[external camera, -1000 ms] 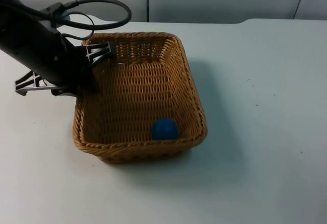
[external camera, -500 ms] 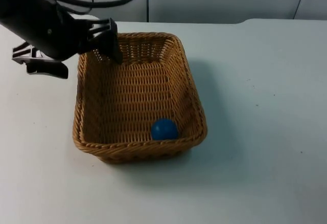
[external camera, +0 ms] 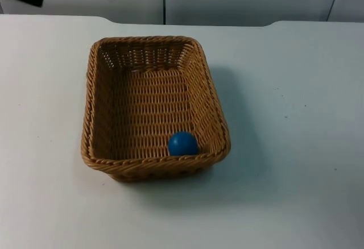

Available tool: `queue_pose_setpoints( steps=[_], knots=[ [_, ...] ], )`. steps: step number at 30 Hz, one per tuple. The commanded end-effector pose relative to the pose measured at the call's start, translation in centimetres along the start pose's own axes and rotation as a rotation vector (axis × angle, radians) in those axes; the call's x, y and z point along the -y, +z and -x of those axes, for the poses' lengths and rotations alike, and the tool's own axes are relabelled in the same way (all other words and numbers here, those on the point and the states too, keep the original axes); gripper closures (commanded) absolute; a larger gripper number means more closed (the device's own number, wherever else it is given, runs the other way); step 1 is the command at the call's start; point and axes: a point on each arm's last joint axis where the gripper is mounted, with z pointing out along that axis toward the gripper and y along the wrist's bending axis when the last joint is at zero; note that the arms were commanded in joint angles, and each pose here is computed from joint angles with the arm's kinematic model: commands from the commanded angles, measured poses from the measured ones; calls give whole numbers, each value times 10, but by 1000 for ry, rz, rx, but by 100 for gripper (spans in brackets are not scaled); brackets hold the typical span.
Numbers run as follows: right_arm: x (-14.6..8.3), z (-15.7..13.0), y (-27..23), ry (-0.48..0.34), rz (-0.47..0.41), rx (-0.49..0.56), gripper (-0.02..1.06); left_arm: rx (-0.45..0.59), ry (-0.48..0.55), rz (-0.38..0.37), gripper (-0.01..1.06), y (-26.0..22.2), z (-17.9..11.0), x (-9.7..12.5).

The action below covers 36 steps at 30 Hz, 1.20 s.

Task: Pick up the basket with the left hand and place the ball into the basket with the right hand.

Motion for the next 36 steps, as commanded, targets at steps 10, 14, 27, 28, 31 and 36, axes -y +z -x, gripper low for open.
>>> queue_pose_setpoints(
  steps=[10, 14, 27, 28, 31, 36],
  knots=[
    [0, 0, 0, -4, 0, 9, 0, 173, 220, 65, 0, -99, 12, 14],
    [0, 0, 0, -6, -1, 9, 0, 163, 275, 101, 0, -111, 9, 13],
    [10, -8, -36, -37, -65, 9, 0, 288, 210, 113, 0, -158, -65, 8],
    [12, -9, -45, -25, -74, 20, 0, 298, 204, 112, 0, -166, -77, 7],
    [16, -9, -64, -4, -86, 59, 0, 302, 206, 117, 0, -183, -98, 7],
    [16, -11, -92, -75, -52, 16, 0, 308, 198, 202, 0, -216, -133, -1]
  ],
)
